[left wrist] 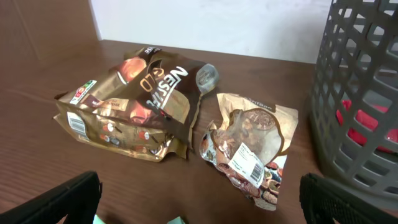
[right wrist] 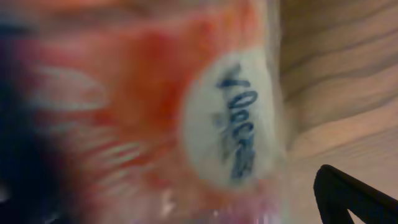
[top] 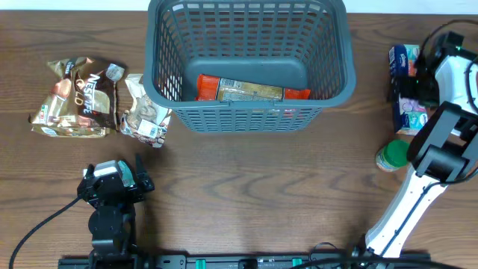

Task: Pack container
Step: 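Grasp the blue-and-white box with the right gripper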

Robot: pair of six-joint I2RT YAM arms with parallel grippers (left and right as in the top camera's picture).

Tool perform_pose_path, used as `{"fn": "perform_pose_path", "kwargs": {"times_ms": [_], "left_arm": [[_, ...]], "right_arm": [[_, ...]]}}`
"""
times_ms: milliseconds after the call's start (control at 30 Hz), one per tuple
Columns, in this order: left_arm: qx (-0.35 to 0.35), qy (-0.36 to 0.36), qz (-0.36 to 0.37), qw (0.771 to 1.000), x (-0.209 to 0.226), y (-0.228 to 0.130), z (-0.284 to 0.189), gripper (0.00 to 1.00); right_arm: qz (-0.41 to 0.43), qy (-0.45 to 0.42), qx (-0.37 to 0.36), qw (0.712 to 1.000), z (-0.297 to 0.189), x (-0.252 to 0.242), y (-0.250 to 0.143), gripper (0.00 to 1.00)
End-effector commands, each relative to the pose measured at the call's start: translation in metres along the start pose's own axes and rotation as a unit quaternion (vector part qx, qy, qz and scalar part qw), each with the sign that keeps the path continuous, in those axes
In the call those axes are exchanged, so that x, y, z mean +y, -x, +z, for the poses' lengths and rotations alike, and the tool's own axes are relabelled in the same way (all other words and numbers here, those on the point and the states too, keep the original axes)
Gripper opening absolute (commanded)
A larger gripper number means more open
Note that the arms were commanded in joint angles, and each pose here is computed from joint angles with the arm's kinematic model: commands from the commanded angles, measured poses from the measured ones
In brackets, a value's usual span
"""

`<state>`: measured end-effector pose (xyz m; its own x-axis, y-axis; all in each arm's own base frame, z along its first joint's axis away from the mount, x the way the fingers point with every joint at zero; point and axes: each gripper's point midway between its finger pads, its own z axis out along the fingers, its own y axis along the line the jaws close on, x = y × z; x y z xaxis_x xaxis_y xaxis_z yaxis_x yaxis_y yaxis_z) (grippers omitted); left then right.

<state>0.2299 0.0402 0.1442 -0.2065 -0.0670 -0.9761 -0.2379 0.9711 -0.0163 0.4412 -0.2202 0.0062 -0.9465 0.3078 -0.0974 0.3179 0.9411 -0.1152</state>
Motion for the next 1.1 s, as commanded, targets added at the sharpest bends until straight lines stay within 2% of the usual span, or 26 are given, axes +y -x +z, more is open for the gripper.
{"fn": "perform_pose_path", "kwargs": {"times_ms": [0, 167, 200, 233, 267, 300, 333, 533, 733, 833, 933, 1067], "left_arm": [[0.013, 0.006, 0.007, 1.000, 0.002, -0.012, 0.003, 0.99], [0.013, 0.006, 0.007, 1.000, 0.002, -0.012, 0.003, 0.99], [0.013, 0.006, 0.007, 1.000, 0.002, -0.012, 0.003, 0.99], [0.013, 0.006, 0.007, 1.000, 0.002, -0.012, 0.003, 0.99], [0.013, 0.006, 0.007, 1.000, 0.002, -0.012, 0.003, 0.98], [0.013, 0.006, 0.007, 1.000, 0.002, -0.012, 0.003, 0.99], [0.013, 0.006, 0.007, 1.000, 0.002, -0.012, 0.003, 0.98], [0.013, 0.006, 0.007, 1.000, 0.002, -0.012, 0.003, 0.99], [0.013, 0.006, 0.007, 1.000, 0.002, -0.012, 0.003, 0.99], [0.013, 0.006, 0.007, 1.000, 0.002, -0.012, 0.003, 0.99], [0.013, 0.006, 0.007, 1.000, 0.002, -0.012, 0.003, 0.99], [0.013, 0.006, 0.007, 1.000, 0.002, -0.012, 0.003, 0.99]], "right_arm": [[0.007, -0.001, 0.039, 0.999, 0.029, -0.006, -0.016, 0.99], [0.005, 0.006, 0.065, 0.998, 0.043, -0.003, -0.027, 0.99], [0.005, 0.008, 0.065, 0.998, 0.043, -0.002, -0.027, 0.92], [0.005, 0.010, 0.064, 0.998, 0.043, -0.001, -0.027, 0.80], [0.005, 0.011, 0.064, 0.998, 0.043, -0.001, -0.026, 0.56], [0.005, 0.011, 0.065, 0.998, 0.043, -0.001, -0.027, 0.20], [0.005, 0.011, 0.066, 0.998, 0.043, -0.001, -0.027, 0.01], [0.006, 0.048, 0.079, 0.996, 0.041, 0.013, -0.034, 0.01], [0.039, 0.148, 0.048, 0.987, 0.011, 0.045, -0.021, 0.01], [0.037, 0.184, -0.001, 0.982, -0.025, 0.054, -0.003, 0.01], [0.038, 0.179, -0.065, 0.981, -0.071, 0.049, 0.017, 0.01], [0.037, 0.170, -0.175, 0.969, -0.155, 0.038, 0.038, 0.01]]}}
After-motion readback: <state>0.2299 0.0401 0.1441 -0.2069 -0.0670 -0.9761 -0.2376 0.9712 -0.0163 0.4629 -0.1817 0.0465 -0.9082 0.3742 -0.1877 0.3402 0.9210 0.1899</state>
